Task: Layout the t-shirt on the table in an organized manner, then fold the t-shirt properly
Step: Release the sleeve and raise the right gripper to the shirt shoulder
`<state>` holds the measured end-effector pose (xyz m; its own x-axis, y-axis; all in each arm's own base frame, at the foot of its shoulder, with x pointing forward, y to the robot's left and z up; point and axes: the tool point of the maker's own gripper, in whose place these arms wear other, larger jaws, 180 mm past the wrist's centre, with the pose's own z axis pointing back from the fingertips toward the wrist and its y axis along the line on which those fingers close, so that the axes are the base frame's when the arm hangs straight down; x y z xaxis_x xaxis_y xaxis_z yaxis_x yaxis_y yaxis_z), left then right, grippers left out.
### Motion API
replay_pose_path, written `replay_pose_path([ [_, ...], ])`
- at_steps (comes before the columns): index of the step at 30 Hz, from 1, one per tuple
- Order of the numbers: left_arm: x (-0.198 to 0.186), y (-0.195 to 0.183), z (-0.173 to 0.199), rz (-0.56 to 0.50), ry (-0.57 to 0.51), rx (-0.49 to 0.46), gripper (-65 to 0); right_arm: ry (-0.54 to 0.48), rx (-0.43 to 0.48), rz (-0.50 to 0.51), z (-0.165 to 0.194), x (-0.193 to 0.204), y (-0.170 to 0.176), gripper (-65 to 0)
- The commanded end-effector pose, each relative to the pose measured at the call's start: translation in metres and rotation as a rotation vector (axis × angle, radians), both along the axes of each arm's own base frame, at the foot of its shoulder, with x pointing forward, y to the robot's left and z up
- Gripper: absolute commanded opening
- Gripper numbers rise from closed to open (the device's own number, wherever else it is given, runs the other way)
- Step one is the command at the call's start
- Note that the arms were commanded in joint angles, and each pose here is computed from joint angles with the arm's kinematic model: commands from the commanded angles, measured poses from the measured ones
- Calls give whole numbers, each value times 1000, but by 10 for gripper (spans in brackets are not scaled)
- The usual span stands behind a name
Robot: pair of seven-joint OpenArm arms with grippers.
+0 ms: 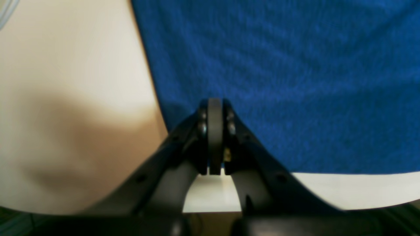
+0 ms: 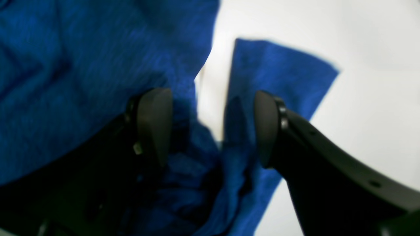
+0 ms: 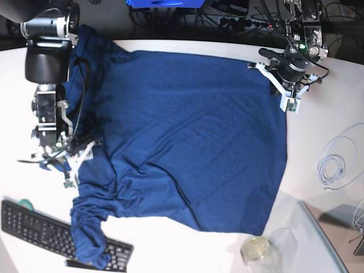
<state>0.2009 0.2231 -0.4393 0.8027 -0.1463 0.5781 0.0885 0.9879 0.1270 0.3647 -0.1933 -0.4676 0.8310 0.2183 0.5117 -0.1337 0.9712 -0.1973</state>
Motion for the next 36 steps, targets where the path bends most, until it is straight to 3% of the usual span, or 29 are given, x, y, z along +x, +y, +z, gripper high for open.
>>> replay_pose_path([
  [1, 2, 6, 2, 8, -13, 10, -650, -47, -9, 4, 14, 15, -3, -296],
  [9, -7, 16, -20, 25, 52, 10, -650, -138, 2, 16, 41, 21, 11, -296],
  [14, -1, 17, -17, 24, 40, 14, -650, -48, 33, 38, 14, 16, 17, -296],
  [18, -1, 17, -17, 24, 40, 14, -650, -13, 110, 26, 1, 12, 26, -299],
  [20, -1, 17, -17, 24, 40, 14, -650, -11, 122, 14, 1, 13, 20, -354],
  [25, -2, 17, -18, 24, 43, 14, -650, -24, 125, 7, 6, 18, 15, -626],
  [27, -3, 18, -18, 23, 44, 16, -650, -40, 120, 6, 13, 26, 12, -650],
  [36, -5, 23, -17, 18, 50, 30, -650, -145, 58, -6, 64, 80, -24, -645],
])
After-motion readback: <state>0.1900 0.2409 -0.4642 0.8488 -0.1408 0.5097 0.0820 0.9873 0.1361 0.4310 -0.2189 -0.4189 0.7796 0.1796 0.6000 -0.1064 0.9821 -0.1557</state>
